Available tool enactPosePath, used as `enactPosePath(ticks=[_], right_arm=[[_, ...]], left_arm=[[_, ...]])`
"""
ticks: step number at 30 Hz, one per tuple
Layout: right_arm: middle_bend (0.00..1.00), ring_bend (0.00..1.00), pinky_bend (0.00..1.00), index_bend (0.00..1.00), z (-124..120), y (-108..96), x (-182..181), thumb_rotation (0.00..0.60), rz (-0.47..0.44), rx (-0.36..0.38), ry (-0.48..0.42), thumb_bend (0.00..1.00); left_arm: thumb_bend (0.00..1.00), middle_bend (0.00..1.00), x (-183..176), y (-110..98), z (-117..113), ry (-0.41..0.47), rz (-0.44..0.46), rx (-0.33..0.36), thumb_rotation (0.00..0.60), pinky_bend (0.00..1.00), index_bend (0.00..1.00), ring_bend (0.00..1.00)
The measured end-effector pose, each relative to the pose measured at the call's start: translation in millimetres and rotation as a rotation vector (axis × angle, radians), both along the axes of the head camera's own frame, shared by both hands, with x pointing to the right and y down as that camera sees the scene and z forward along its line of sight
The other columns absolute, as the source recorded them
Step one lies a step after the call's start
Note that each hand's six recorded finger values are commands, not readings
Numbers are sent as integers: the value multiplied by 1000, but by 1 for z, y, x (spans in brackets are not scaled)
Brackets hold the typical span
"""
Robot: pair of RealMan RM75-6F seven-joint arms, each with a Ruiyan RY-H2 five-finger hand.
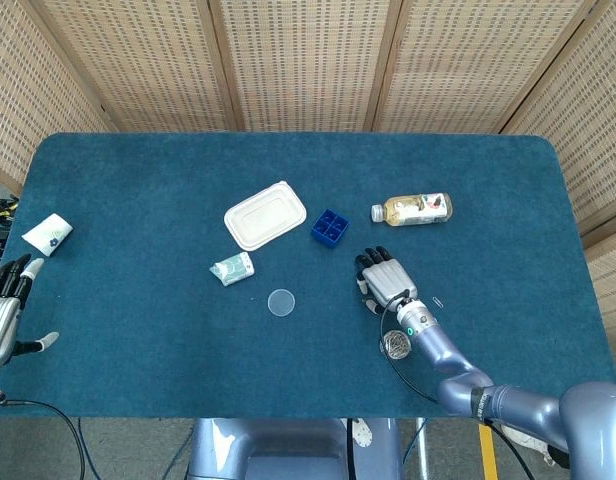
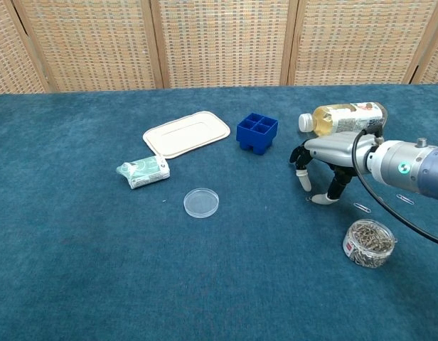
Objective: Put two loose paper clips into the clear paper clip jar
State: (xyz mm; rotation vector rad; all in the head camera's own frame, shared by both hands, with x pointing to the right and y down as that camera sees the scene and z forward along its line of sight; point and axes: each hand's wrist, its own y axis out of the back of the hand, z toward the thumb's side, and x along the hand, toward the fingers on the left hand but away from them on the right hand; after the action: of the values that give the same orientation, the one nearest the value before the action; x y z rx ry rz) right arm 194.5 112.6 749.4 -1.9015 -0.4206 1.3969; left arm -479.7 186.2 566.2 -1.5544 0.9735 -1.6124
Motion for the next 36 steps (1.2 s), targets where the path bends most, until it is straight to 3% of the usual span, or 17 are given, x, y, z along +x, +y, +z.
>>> enactPosePath(ticks=[16,25,36], right_arm=[[127,0,0,542,8,2,3,600,-4,-26,28,323],[127,0,0,611,10,4,0,600,-13,-29,33,448],[128,0,0,629,9,3,-1,600,-16,-22,31,473]], left_arm=[[114,0,0,0,1,-1,1,-2,600,0,0,0],[112,0,0,0,1,-1,1,-3,600,0,0,0],[114,0,0,0,1,1,0,-4,600,0,0,0]])
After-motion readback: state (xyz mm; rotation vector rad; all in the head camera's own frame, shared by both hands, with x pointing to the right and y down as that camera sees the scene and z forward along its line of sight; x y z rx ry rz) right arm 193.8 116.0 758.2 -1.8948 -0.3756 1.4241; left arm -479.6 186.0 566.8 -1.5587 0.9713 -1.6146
